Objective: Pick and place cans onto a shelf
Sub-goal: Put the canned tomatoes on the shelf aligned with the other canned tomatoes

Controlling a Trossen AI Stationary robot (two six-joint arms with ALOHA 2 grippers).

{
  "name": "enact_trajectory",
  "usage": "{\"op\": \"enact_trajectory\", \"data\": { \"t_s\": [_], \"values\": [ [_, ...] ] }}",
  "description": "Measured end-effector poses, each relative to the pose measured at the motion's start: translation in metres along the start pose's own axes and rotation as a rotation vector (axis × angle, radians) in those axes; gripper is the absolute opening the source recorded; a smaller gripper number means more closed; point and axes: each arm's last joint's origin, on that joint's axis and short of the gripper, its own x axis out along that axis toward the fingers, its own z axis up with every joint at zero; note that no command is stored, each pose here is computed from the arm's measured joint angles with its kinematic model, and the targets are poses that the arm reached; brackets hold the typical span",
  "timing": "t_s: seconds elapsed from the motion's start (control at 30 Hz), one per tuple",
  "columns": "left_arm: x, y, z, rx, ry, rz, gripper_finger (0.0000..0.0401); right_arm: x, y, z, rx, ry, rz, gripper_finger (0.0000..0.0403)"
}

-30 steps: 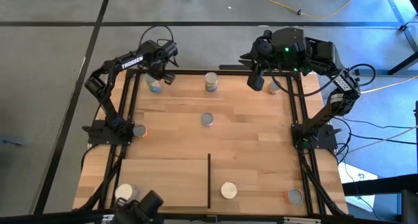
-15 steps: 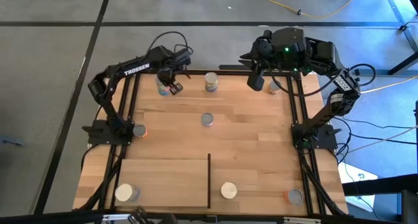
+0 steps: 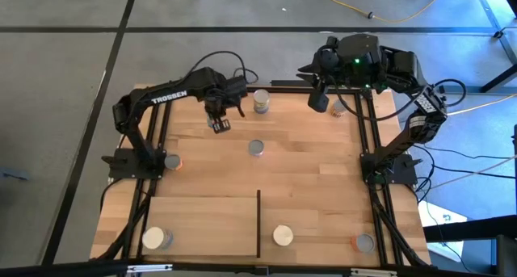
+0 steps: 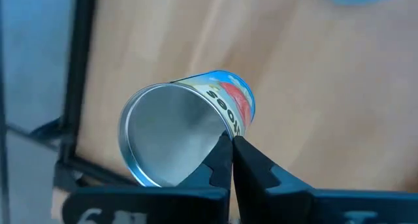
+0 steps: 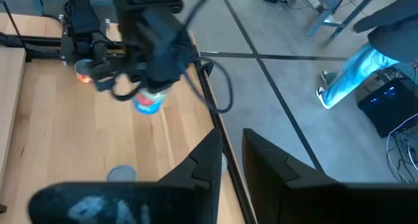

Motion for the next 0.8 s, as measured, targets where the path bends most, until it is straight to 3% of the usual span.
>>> {"op": "enact_trajectory", "data": {
  "t_s": [0.27, 0.8],
  "values": [
    [-0.027, -0.044, -0.016, 0.133, -0.026, -0.053, 0.0, -0.018, -0.004, -0.003, 0.032, -0.02, -0.004, 0.0063],
    [-0.074, -0.145, -0.082, -0.122, -0.076, -0.175, 0.0, -0.038, -0.008, -0.007, 0.041, -0.044, -0.009, 0.0063]
  ]
}}
